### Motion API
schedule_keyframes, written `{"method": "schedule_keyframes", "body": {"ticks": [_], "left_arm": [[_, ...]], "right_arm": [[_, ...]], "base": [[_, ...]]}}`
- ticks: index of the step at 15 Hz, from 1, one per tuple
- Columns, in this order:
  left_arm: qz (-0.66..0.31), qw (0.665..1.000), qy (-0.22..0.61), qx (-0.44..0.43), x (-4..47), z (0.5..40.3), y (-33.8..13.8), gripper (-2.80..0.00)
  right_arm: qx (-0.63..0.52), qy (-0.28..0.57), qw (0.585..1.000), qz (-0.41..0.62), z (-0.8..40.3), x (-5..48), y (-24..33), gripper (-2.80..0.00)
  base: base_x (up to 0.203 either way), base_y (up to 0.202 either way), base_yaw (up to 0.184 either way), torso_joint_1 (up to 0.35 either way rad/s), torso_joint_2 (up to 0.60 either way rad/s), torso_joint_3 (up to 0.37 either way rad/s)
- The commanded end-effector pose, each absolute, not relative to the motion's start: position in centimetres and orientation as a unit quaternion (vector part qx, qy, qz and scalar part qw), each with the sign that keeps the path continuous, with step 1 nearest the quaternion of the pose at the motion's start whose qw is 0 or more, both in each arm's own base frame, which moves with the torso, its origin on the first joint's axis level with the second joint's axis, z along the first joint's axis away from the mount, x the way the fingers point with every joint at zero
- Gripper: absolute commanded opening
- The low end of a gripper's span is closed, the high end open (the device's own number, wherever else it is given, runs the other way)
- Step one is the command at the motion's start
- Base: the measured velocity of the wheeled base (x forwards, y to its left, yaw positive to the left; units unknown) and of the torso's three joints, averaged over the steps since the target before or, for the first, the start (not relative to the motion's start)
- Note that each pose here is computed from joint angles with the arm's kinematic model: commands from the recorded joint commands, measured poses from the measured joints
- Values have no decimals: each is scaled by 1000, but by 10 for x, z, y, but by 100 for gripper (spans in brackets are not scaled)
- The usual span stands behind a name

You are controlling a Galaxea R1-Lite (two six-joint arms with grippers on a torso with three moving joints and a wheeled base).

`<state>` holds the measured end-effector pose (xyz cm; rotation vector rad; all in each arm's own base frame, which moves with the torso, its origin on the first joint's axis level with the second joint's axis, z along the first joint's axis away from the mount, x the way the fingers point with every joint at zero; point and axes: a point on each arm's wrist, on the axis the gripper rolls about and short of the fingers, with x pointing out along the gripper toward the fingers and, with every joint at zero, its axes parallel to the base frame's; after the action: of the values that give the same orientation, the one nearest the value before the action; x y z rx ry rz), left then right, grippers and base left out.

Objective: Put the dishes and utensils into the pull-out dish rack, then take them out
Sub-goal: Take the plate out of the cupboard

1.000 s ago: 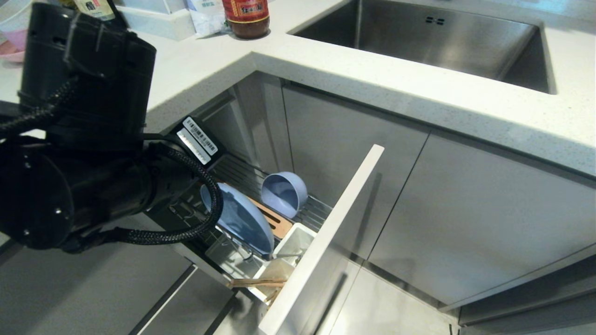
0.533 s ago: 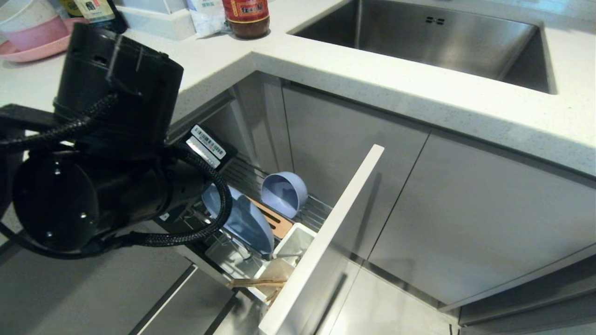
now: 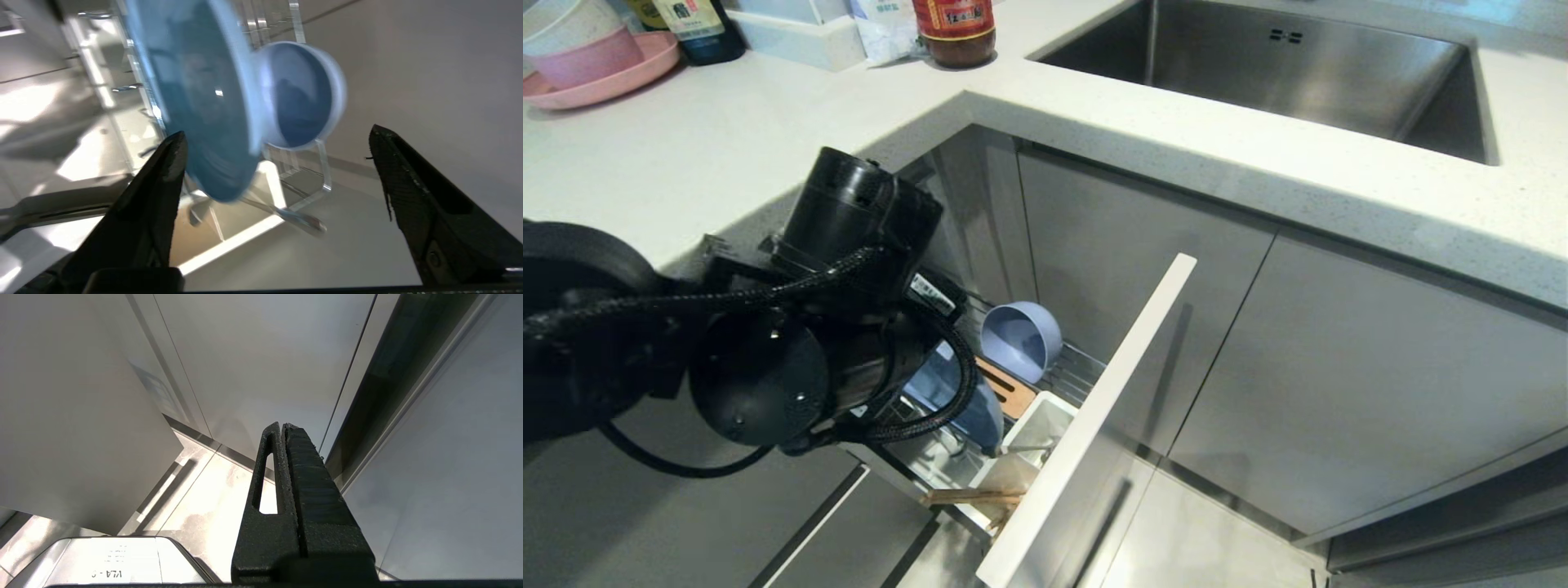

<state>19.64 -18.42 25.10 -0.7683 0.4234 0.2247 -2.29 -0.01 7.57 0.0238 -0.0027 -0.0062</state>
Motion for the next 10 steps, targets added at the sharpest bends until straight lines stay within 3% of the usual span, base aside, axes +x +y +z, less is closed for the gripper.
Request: {"method": "schedule_keyframes", "body": {"ticks": [1,10], "left_arm": [[135,901,219,-351,212,231,-191,0],[165,897,229,-341,231,210,-196,0]], "right_arm": [[12,-2,1000,-3,75,-23,0,-280],[12,-2,1000,-3,75,-23,0,-280]], "base": [[0,0,0,0,0,0],[0,0,0,0,0,0]]}}
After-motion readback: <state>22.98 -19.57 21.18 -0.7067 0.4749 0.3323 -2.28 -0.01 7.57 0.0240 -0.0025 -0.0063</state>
